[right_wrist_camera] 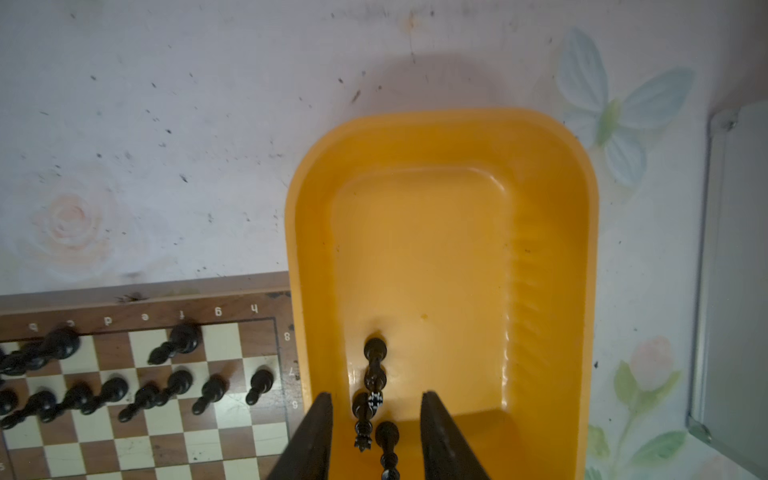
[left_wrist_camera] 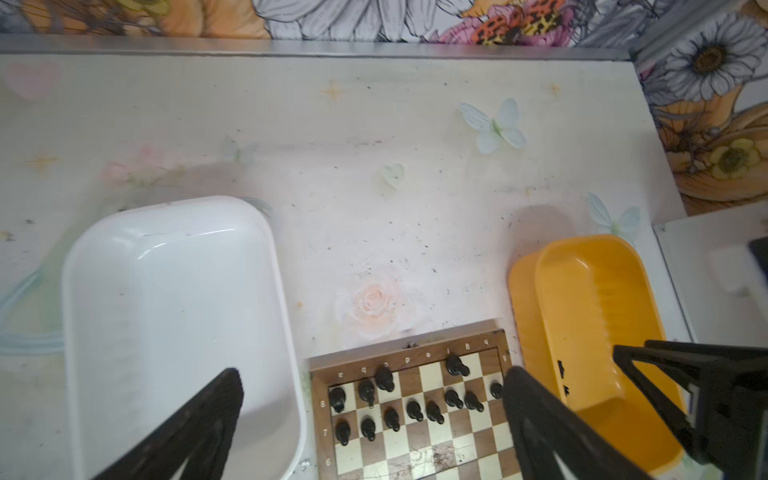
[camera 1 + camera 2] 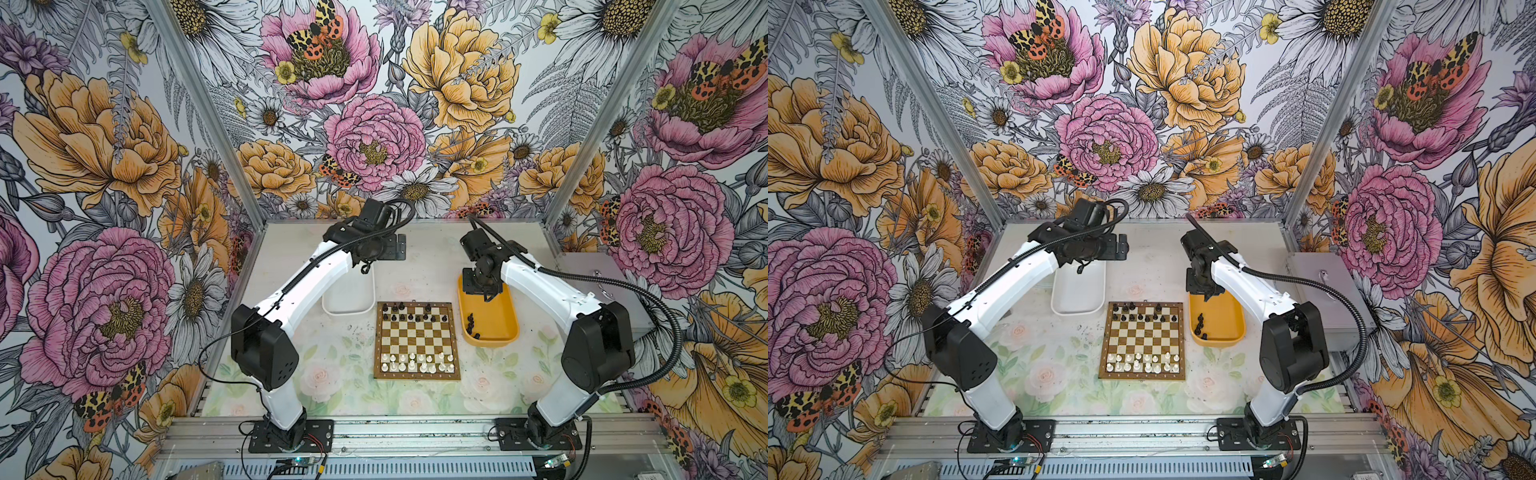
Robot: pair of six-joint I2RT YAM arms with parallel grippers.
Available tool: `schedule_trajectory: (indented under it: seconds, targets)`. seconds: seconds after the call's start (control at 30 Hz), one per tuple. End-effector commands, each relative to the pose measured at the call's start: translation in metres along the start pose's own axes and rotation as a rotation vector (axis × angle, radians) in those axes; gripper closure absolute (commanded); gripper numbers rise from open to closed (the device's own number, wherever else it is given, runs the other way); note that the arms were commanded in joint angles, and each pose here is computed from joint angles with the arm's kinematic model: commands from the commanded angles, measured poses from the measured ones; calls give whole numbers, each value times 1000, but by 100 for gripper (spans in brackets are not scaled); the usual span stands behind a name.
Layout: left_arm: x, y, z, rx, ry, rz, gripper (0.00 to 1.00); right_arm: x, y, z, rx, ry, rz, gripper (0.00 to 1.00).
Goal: Set up the chess pieces on the board
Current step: 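Raise the right gripper and move it back over the yellow tub, then lower the right gripper into the yellow tub and close on a black piece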
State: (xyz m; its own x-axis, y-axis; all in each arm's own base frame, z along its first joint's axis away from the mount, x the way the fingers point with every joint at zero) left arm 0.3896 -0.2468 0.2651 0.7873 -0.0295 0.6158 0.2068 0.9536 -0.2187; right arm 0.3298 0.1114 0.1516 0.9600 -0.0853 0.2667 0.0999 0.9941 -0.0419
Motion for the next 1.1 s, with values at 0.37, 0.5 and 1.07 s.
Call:
schedule_trajectory:
  seconds: [0.37, 0.5, 1.07]
  targets:
    - [-11, -38, -20, -90, 44, -18, 1, -20, -1, -32, 30, 52, -89, 70]
    - [-8, -28, -15, -61, 25, -16, 1, -23, -1, -40, 35, 69, -96, 73]
    - [4, 12, 22, -7, -50, 49, 1, -31, 3, -70, 57, 111, -130, 74]
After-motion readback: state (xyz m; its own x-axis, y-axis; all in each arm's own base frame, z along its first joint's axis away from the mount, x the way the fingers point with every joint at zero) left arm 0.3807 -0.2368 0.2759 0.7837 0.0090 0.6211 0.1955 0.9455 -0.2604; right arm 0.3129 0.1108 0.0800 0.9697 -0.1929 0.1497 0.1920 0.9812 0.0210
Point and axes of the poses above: each gripper's point midway between its finger pads, its own z axis back along the fingers, its own y axis along the line the jaws close on, x = y × z, the point moved 3 cm from there along z, back along the fingers
